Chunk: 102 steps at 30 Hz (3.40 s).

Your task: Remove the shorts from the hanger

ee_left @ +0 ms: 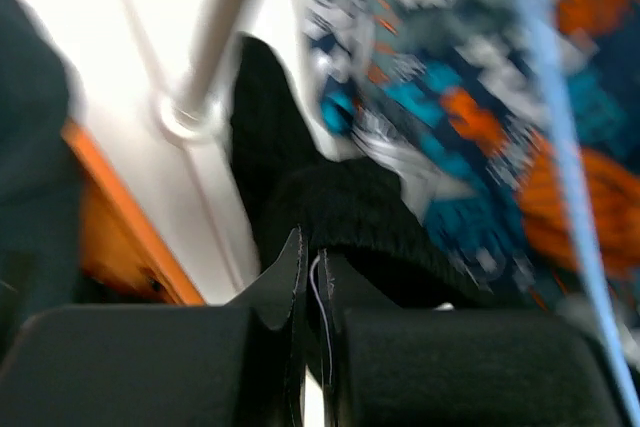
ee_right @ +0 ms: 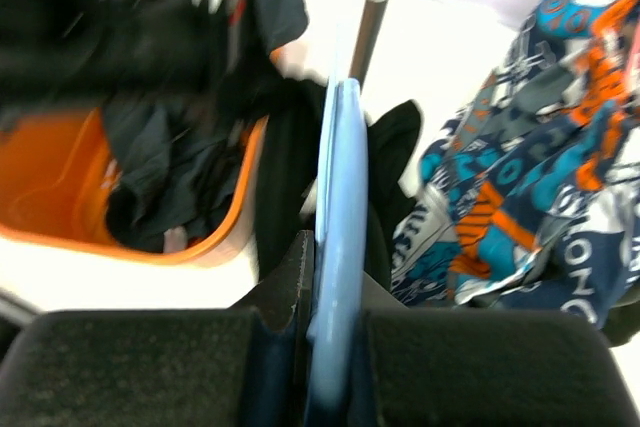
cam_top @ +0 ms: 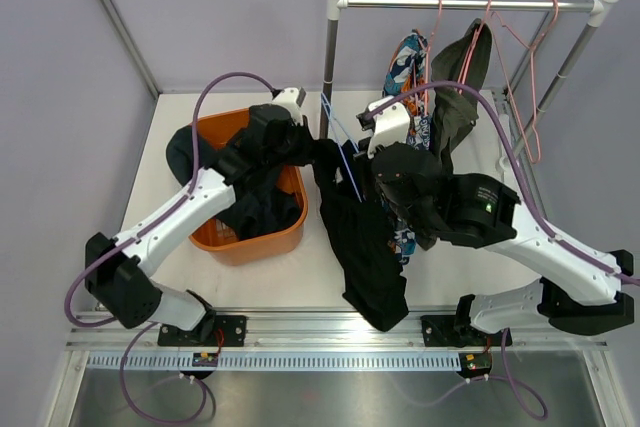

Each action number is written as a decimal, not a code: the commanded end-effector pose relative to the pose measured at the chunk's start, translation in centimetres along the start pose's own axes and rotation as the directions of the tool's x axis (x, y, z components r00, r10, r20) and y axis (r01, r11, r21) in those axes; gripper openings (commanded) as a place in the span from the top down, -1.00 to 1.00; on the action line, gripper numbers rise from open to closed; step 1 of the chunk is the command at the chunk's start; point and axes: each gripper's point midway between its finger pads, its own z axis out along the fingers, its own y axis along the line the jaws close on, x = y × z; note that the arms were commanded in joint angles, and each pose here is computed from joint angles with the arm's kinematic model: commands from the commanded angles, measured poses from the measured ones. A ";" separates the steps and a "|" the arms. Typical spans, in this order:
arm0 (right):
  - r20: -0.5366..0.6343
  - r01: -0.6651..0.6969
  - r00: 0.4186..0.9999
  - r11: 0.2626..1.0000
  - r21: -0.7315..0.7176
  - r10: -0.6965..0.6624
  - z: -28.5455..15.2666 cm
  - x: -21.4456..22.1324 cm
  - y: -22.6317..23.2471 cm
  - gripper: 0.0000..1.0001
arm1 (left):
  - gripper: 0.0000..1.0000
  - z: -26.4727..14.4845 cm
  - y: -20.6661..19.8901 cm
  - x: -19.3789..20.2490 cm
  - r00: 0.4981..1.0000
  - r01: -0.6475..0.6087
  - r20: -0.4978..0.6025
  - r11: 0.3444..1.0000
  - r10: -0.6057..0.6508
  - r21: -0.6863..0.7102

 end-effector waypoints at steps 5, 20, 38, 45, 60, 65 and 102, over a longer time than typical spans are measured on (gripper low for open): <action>0.156 -0.037 0.988 0.993 0.114 0.019 1.2 -5.3 -1.5 1.00 | 1.00 -8.0 -7.4 -1.1 0.982 -0.139 0.160 0.958 0.101 0.249; 0.202 -0.164 0.972 0.965 0.204 0.123 4.0 -9.1 -9.3 1.00 | 1.00 -20.7 -9.0 -17.3 0.828 -0.286 0.512 0.958 0.231 0.029; 0.451 -0.257 0.879 0.950 0.175 0.155 0.1 -19.2 -11.2 1.00 | 1.00 -16.8 -11.7 -17.3 0.803 -0.402 0.509 0.912 0.309 0.079; 0.434 -0.238 0.891 0.953 0.187 0.137 1.9 -18.5 -10.7 1.00 | 1.00 -14.8 -14.2 -11.5 0.851 -0.448 0.436 0.838 0.292 0.313; 0.219 -0.221 0.953 0.975 0.034 0.208 2.3 -10.3 -7.9 1.00 | 0.86 -31.7 -8.4 -29.6 0.427 -0.280 0.826 0.923 0.367 -0.265; 0.177 -0.224 0.960 0.974 0.033 0.215 2.5 -8.1 -7.8 1.00 | 0.97 -39.0 -7.9 -33.0 0.195 -0.215 0.895 0.908 0.400 -0.359; 0.069 -0.175 0.983 0.984 0.042 0.172 5.4 -4.5 -6.7 1.00 | 0.85 -10.3 13.5 4.6 0.925 0.356 0.223 0.903 -0.306 -0.238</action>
